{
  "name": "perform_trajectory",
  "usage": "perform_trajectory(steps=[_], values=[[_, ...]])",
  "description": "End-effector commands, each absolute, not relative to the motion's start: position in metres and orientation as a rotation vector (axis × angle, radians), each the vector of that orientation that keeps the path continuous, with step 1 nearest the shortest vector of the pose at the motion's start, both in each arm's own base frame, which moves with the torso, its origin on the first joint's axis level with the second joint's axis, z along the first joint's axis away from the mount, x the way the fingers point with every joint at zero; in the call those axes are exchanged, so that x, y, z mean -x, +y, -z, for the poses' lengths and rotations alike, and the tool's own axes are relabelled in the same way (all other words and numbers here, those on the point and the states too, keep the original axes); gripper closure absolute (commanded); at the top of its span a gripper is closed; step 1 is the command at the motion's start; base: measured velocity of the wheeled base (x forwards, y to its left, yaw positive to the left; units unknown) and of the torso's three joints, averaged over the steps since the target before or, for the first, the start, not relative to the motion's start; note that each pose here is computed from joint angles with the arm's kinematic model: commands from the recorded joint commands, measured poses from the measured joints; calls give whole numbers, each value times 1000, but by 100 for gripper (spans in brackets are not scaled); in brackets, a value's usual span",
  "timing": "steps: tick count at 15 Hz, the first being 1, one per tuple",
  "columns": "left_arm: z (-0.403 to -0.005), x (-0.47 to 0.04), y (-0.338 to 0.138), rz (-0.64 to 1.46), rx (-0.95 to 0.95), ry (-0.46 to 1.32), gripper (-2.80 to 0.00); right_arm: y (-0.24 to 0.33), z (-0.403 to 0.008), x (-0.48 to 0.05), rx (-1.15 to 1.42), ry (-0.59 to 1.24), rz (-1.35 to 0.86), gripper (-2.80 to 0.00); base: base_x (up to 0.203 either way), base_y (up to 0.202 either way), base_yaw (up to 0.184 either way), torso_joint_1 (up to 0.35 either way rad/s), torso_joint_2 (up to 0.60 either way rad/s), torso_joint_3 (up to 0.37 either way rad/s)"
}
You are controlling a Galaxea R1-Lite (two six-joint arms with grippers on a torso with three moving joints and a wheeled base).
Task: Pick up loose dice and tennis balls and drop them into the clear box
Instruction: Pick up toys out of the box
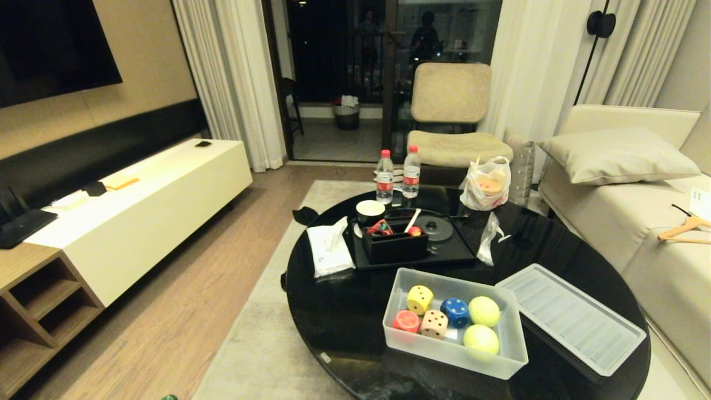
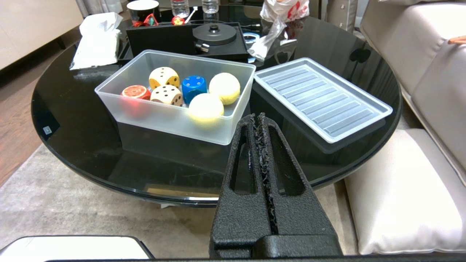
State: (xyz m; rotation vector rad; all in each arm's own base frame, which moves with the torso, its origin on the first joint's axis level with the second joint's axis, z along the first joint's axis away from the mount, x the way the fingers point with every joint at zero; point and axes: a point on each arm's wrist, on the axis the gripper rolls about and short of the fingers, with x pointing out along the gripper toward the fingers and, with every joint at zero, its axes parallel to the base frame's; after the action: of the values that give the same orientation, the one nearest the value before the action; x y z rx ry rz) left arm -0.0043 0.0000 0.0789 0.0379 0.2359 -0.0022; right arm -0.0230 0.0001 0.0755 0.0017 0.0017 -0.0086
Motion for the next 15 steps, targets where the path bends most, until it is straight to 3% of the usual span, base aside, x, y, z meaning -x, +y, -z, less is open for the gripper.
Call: perform_trajectory(steps=[1,5,10,15], values=[[-78,12,0,-1,-47,142,0,0,-75,23,-2,3,9,0,0,0,0,0,0,0],[-75,23,0,32,-83,5,0,0,-75,23,-3,3,9,0,0,0,0,0,0,0],[-74,23,-1,54,-145,6,0,0,-76,23,-3,-2,9,0,0,0,0,0,0,0],[-75,23,0,32,-63,7,0,0,-76,23,-3,-2,9,0,0,0,0,0,0,0]])
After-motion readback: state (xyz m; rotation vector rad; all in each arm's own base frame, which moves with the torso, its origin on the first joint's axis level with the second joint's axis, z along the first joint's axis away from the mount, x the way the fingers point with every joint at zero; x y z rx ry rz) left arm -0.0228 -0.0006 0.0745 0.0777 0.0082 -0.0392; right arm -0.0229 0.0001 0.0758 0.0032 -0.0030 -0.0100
